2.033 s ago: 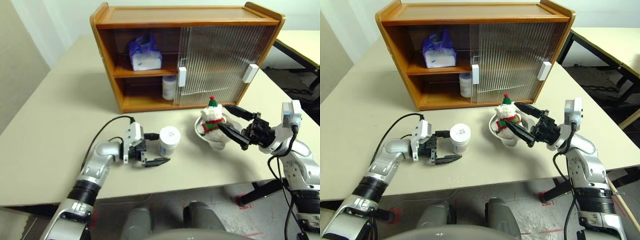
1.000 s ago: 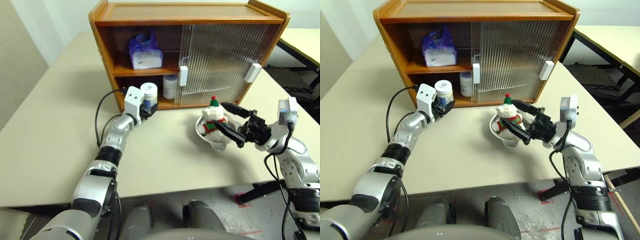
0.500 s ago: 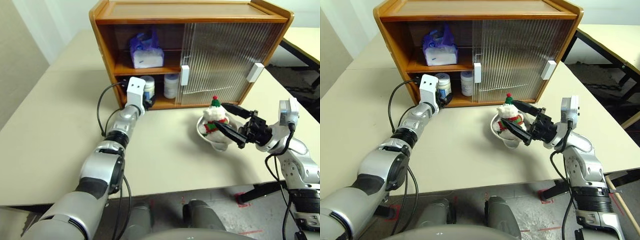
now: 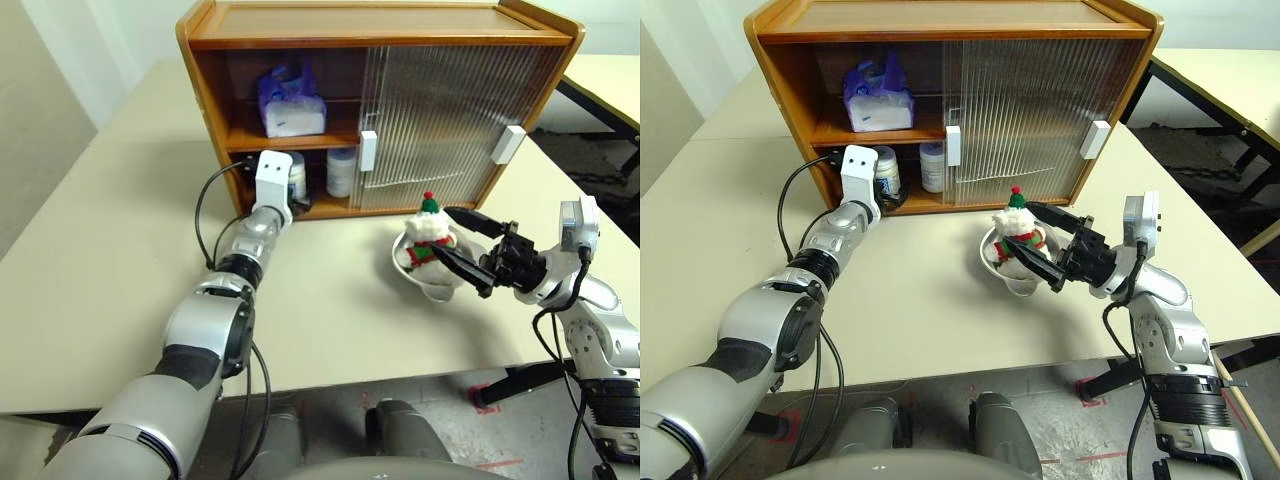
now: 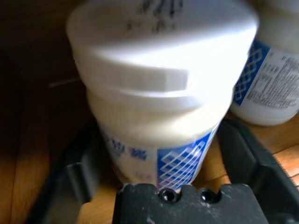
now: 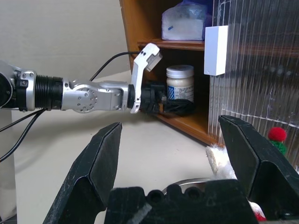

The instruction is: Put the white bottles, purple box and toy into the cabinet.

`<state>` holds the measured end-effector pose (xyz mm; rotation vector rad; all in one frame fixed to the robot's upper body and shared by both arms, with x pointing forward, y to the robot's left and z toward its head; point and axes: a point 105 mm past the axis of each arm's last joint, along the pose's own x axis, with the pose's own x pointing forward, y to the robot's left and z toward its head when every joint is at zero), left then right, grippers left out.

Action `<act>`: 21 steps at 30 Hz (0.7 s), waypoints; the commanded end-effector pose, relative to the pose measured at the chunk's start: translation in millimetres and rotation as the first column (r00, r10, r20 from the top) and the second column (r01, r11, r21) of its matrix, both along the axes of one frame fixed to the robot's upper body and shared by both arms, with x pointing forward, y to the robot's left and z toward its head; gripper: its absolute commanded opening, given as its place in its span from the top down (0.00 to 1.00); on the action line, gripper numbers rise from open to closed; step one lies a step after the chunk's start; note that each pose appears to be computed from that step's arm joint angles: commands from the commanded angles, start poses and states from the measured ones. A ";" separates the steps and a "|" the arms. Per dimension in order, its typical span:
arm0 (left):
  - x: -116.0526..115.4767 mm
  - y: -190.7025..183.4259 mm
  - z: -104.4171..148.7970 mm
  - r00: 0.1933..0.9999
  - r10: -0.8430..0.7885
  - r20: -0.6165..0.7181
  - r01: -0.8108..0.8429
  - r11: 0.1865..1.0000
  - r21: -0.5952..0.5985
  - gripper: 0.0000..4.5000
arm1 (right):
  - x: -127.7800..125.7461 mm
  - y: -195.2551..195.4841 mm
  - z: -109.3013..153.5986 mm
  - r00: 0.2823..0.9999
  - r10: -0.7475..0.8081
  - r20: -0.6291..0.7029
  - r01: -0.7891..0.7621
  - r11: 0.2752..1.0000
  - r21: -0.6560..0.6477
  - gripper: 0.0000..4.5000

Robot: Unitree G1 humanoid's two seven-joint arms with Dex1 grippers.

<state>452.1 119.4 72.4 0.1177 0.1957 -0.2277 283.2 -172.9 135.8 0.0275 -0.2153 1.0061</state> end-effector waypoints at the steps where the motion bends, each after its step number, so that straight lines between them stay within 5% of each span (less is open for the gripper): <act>1: 1.0 -2.3 2.8 1.000 -0.008 0.008 0.008 1.000 0.000 0.01 | -1.7 -5.4 1.1 1.000 -0.006 0.005 0.006 1.000 -0.008 0.00; 21: -28.2 11.7 1.9 0.988 -0.109 0.110 0.112 0.994 -0.013 0.01 | 1.5 -1.2 2.4 1.000 0.003 0.007 -0.003 1.000 0.000 0.00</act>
